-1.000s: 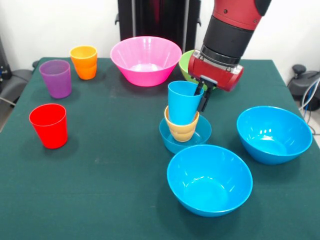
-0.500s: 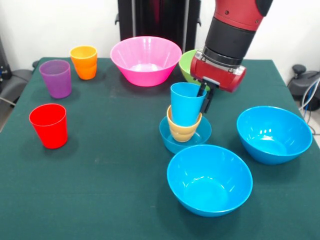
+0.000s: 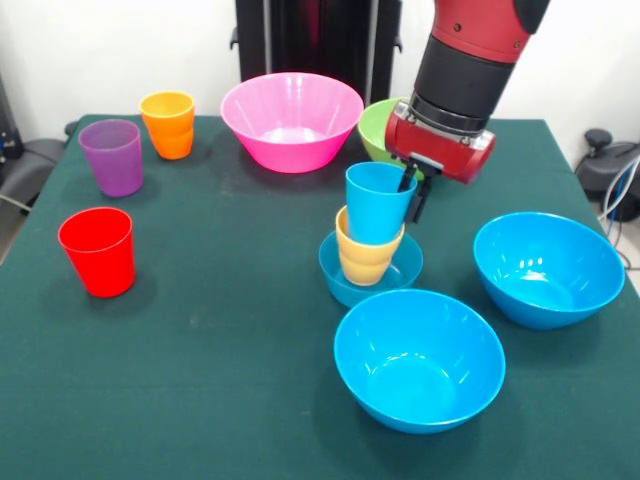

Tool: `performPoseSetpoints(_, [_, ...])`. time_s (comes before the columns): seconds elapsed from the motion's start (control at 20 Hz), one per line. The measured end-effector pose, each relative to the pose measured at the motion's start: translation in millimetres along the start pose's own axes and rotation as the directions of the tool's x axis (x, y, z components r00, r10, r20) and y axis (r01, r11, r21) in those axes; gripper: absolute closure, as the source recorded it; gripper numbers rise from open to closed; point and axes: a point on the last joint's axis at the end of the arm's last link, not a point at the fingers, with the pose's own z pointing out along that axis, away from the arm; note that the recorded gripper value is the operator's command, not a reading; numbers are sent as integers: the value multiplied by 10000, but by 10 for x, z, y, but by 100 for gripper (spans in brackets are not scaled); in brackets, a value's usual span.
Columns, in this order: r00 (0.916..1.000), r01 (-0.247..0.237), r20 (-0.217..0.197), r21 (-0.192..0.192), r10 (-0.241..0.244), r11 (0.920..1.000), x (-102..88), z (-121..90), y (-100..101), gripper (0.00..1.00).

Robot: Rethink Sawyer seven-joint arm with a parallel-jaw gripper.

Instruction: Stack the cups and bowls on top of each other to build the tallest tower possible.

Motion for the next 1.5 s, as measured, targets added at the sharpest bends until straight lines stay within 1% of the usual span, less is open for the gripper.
performPoseSetpoints(0.25, [9977,63,-680,301,-42,9995,112,-11,-22,100])
performPoseSetpoints(0.3, [9957,109,-920,421,-70,9991,157,-22,-26,100])
performPoseSetpoints(0.35, [9948,129,-1011,461,-81,9989,175,-26,-25,100])
performPoseSetpoints(0.55, [9933,152,-1154,516,-92,9986,202,-29,-25,100])
performPoseSetpoints(0.85, [9932,118,-1159,517,-57,9986,189,-24,-39,100])
performPoseSetpoints(1.0, [9939,57,-1103,451,-7,9990,160,-12,-47,100])
performPoseSetpoints(1.3, [9974,-69,-718,214,84,9997,69,20,-48,100])
performPoseSetpoints(1.5, [9978,-64,-653,176,75,9998,63,21,-38,100])
